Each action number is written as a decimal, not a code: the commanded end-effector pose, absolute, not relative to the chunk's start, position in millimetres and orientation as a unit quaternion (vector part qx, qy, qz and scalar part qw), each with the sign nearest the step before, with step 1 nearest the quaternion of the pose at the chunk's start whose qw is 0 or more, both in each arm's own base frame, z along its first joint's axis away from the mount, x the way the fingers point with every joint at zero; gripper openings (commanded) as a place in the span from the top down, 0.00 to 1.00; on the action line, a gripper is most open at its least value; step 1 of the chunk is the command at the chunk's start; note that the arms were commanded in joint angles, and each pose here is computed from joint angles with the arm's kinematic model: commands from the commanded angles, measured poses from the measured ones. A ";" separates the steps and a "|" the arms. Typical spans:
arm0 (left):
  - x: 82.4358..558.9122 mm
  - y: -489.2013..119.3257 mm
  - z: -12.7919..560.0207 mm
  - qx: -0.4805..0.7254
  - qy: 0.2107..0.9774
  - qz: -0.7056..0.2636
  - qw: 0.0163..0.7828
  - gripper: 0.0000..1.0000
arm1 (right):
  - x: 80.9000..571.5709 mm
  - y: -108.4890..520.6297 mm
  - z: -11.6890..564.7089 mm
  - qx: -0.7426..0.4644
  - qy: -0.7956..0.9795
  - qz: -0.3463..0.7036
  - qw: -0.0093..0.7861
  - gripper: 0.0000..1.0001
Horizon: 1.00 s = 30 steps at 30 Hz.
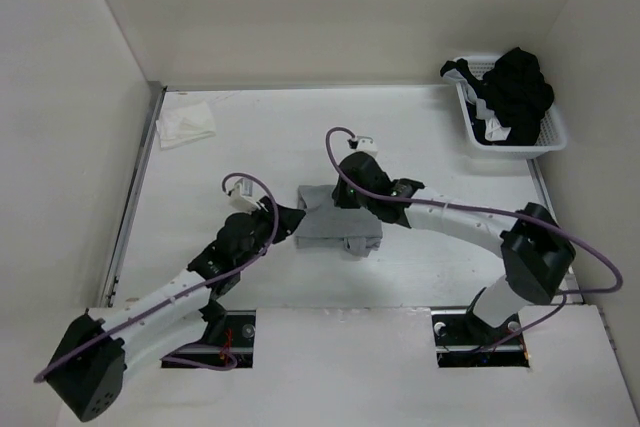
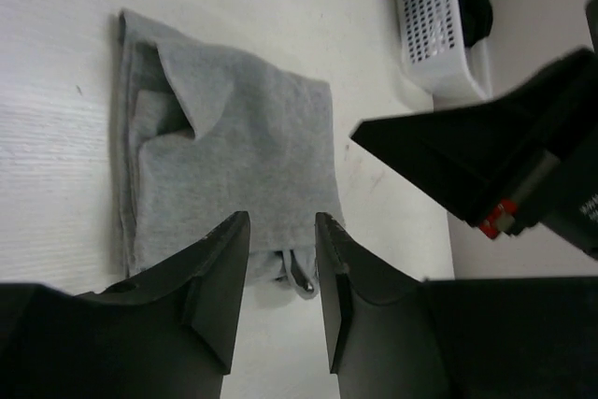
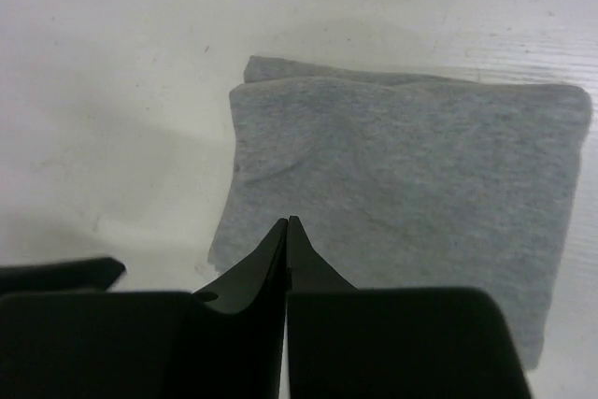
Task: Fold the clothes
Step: Fold the tank top
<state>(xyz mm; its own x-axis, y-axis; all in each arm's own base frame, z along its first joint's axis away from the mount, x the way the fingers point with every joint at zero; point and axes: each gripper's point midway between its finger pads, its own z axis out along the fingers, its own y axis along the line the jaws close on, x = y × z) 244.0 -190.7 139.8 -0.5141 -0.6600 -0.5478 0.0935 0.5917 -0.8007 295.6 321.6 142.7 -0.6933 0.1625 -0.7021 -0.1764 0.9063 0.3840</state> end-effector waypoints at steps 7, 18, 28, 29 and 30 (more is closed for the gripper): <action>253.6 -223.6 105.6 -0.184 0.775 -0.398 0.455 0.72 | 330.2 386.2 121.3 -0.043 0.871 0.340 0.352 0.97; 242.6 -214.9 37.3 -0.214 0.819 -0.353 0.399 0.74 | 373.5 407.3 71.4 0.007 0.882 0.352 0.313 0.96; 233.3 -201.2 29.9 -0.228 0.820 -0.347 0.393 0.74 | 419.6 404.1 81.7 0.115 0.863 0.379 0.315 0.96; 233.0 -200.7 30.7 -0.229 0.819 -0.348 0.394 0.74 | 421.4 405.0 83.9 0.118 0.861 0.380 0.316 0.96; 233.0 -200.8 33.1 -0.229 0.817 -0.352 0.395 0.74 | 424.3 405.0 87.9 0.122 0.858 0.384 0.319 0.96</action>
